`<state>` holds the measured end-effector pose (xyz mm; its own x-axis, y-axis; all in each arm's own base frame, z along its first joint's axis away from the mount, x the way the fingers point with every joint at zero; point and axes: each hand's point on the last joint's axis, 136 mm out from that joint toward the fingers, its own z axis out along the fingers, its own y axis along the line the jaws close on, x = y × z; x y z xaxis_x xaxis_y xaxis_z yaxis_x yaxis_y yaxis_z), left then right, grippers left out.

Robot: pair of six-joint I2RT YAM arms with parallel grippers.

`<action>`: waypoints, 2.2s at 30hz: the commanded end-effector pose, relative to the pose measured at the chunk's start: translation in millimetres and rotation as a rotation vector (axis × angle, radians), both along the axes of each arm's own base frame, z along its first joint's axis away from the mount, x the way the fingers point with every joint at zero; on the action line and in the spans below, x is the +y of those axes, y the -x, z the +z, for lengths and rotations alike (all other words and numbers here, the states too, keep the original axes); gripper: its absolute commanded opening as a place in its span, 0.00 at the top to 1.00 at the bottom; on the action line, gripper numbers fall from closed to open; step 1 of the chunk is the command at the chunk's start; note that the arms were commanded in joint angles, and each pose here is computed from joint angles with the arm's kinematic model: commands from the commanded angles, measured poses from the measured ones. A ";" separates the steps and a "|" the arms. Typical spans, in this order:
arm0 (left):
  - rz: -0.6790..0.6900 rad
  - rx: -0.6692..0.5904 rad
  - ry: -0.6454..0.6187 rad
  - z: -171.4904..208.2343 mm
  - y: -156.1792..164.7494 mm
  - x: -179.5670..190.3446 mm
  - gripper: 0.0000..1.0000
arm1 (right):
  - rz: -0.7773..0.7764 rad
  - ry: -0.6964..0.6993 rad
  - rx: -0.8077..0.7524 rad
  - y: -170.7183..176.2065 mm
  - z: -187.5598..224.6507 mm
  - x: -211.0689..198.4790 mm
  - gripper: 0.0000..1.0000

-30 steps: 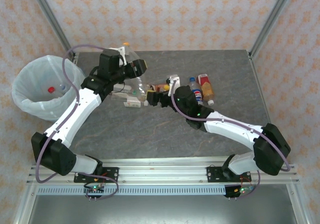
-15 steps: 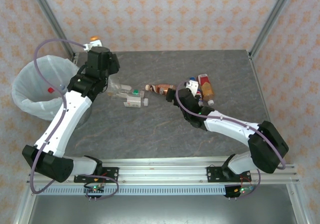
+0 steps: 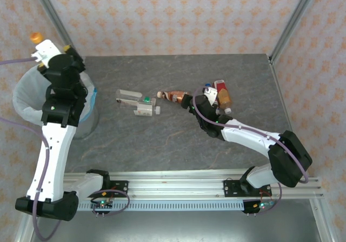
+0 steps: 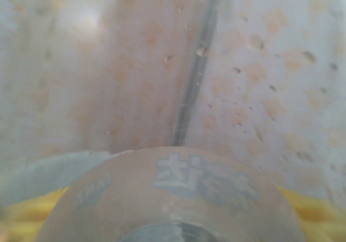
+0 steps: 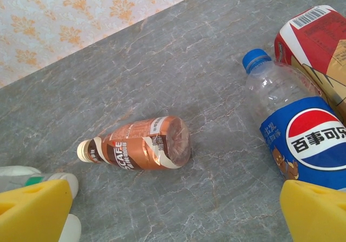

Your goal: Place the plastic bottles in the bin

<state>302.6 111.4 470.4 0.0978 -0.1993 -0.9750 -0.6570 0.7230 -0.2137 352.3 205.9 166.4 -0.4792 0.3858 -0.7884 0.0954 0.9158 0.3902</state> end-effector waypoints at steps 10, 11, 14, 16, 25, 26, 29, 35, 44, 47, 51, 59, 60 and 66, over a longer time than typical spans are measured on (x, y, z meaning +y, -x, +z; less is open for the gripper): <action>0.247 0.014 0.163 -49.0 11.6 72.6 0.29 | -0.054 0.015 -0.002 0.1 -4.6 -16.6 0.01; 0.255 0.022 0.196 -58.9 11.1 76.4 0.29 | -0.054 0.013 -0.005 -0.6 -3.7 -16.5 0.01; 0.221 0.059 0.296 -84.6 2.7 78.4 0.25 | -0.048 0.010 -0.014 -1.7 -0.8 -14.9 0.01; 0.198 0.077 0.344 -96.7 -3.4 75.4 0.23 | -0.045 0.017 -0.012 -2.0 -1.9 -14.8 0.01; 0.144 0.163 0.421 -110.0 -18.3 67.1 0.00 | -0.033 -0.045 -0.014 -1.9 -2.7 -18.0 0.01; 0.124 0.163 0.425 -108.2 -21.0 64.7 0.00 | -0.038 -0.038 -0.014 -1.6 -2.7 -20.6 0.01; 0.061 0.161 0.440 -102.4 -27.3 56.1 0.00 | -0.048 -0.019 -0.019 -0.5 -1.7 -26.2 0.01; -0.030 0.138 0.462 -87.8 -25.9 39.7 0.00 | -0.040 -0.002 -0.016 2.8 -0.7 -29.2 0.01; -0.207 0.079 0.438 -61.6 -16.9 -30.3 0.00 | -0.029 0.000 -0.042 7.8 3.5 -33.8 0.01; -0.294 0.079 0.461 -62.9 -23.1 -61.9 0.00 | -0.026 -0.029 -0.073 10.2 8.5 -34.5 0.01; -0.390 0.125 0.473 -75.4 -35.6 -102.9 0.00 | -0.009 -0.039 -0.110 14.1 16.0 -36.6 0.01; -0.510 0.270 0.553 -125.6 -65.3 -168.9 0.00 | -0.016 -0.009 -0.146 23.0 24.3 -49.2 0.01; -0.536 0.287 0.582 -130.9 -67.9 -177.9 0.00 | -0.019 -0.009 -0.145 24.1 23.5 -50.4 0.01; -0.559 0.375 0.773 -181.4 -72.8 -220.7 0.00 | -0.034 -0.023 -0.142 26.9 19.7 -54.3 0.01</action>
<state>376.9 -91.1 305.0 -0.4716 -0.6414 -0.6051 -0.3588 0.7665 -0.5327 326.3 160.6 187.3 -0.3745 0.4104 -0.8315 0.0428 0.9034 0.4266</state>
